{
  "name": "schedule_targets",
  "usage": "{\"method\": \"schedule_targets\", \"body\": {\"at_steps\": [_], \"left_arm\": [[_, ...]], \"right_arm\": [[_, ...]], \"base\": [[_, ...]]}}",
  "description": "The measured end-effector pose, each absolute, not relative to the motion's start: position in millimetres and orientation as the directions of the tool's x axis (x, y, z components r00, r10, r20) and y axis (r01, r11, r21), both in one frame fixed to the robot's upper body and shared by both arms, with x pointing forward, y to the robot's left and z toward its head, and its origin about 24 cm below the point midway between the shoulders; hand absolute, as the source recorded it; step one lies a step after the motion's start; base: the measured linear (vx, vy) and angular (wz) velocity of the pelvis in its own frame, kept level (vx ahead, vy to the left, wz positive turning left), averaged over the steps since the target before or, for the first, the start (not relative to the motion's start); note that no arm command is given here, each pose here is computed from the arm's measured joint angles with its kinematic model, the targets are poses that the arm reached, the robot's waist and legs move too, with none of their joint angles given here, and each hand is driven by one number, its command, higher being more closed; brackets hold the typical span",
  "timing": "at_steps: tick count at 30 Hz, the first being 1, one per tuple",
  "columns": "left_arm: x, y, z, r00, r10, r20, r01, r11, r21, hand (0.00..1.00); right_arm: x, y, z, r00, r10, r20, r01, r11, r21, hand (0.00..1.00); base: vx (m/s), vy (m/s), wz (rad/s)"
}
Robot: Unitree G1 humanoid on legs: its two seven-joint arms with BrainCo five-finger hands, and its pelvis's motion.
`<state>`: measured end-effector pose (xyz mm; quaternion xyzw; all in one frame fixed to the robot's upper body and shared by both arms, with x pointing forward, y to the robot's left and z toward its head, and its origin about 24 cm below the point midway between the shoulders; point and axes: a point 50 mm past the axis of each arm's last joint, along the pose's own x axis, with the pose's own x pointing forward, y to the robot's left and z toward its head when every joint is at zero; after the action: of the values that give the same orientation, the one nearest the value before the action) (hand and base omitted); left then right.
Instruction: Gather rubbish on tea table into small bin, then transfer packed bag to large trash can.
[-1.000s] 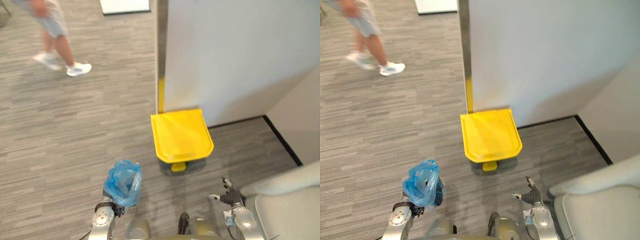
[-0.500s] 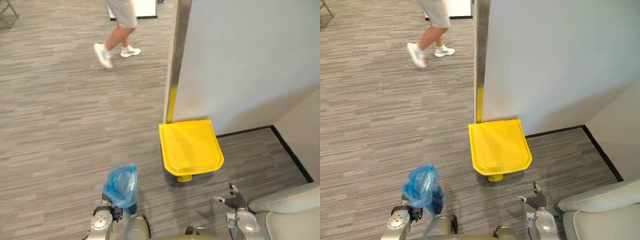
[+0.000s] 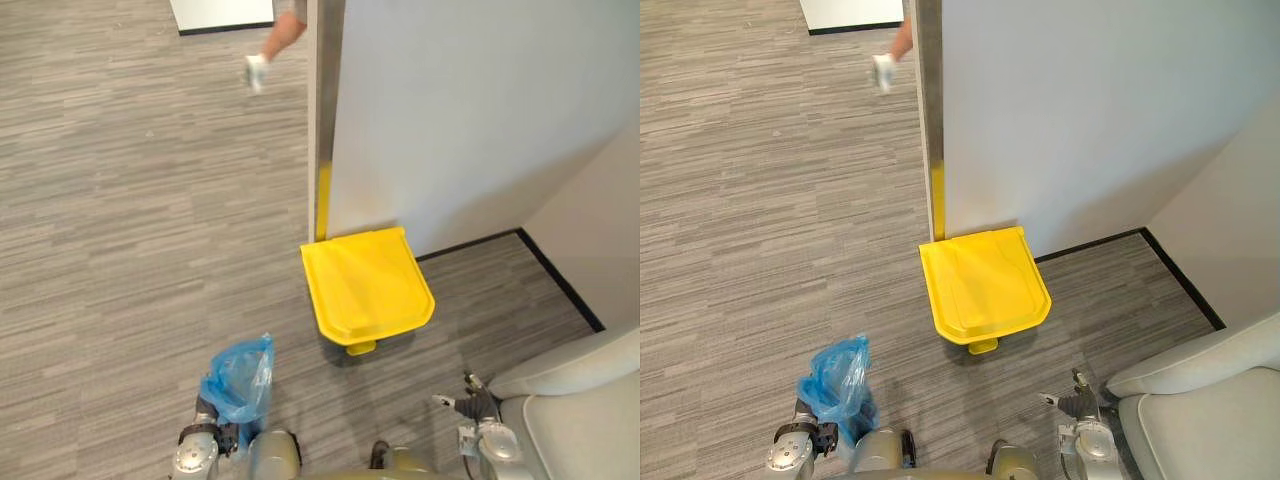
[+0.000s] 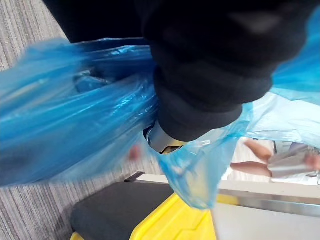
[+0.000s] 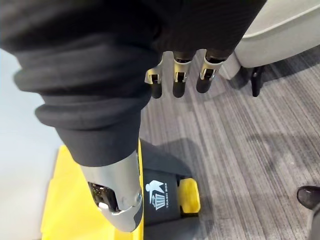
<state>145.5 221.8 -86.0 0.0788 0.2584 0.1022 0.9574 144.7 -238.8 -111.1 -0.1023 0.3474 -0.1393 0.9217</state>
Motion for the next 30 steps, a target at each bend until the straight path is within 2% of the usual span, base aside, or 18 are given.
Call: {"method": "schedule_targets", "body": {"at_steps": [7, 12, 20, 25, 27, 28, 30], "left_arm": [[188.3, 214.7, -71.8, 0.898, 0.185, -0.399, -0.108, 0.972, 0.209, 1.00], [197.2, 210.6, -69.2, 0.905, 0.184, -0.384, -0.113, 0.973, 0.201, 1.00], [206.4, 205.2, -64.6, 0.917, 0.170, -0.361, -0.109, 0.977, 0.184, 1.00], [211.1, 202.7, -61.8, 0.925, 0.154, -0.349, -0.094, 0.979, 0.183, 1.00], [213.6, 198.4, -59.2, 0.932, 0.135, -0.336, -0.076, 0.980, 0.182, 1.00], [215.4, 194.4, -56.2, 0.941, 0.116, -0.317, -0.060, 0.982, 0.181, 1.00], [216.7, 186.8, -54.3, 0.948, 0.085, -0.306, -0.031, 0.984, 0.177, 1.00]], "right_arm": [[144.3, -241.9, -109.3, 0.713, -0.355, -0.605, 0.206, 0.930, -0.303, 0.00], [149.9, -256.8, -103.2, 0.708, -0.401, -0.581, 0.265, 0.914, -0.308, 0.00], [183.0, -239.5, -93.7, 0.767, -0.346, -0.539, 0.255, 0.937, -0.239, 0.00], [238.6, -193.2, -67.5, 0.888, -0.157, -0.432, 0.058, 0.971, -0.233, 0.00], [278.6, -170.3, -36.2, 0.947, -0.070, -0.315, -0.016, 0.965, -0.263, 0.00], [304.7, -161.0, -8.3, 0.977, -0.047, -0.207, -0.013, 0.960, -0.280, 0.00], [330.1, -158.4, 19.2, 0.990, -0.049, -0.131, 0.007, 0.951, -0.308, 0.00]], "base": [[0.17, -0.091, 0.63], [0.33, -0.203, 0.54], [0.28, -0.186, 0.05], [-0.07, -0.059, 0.18], [-0.13, -0.078, 0.26], [-0.13, -0.100, 0.32], [-0.08, -0.085, 0.15]]}}
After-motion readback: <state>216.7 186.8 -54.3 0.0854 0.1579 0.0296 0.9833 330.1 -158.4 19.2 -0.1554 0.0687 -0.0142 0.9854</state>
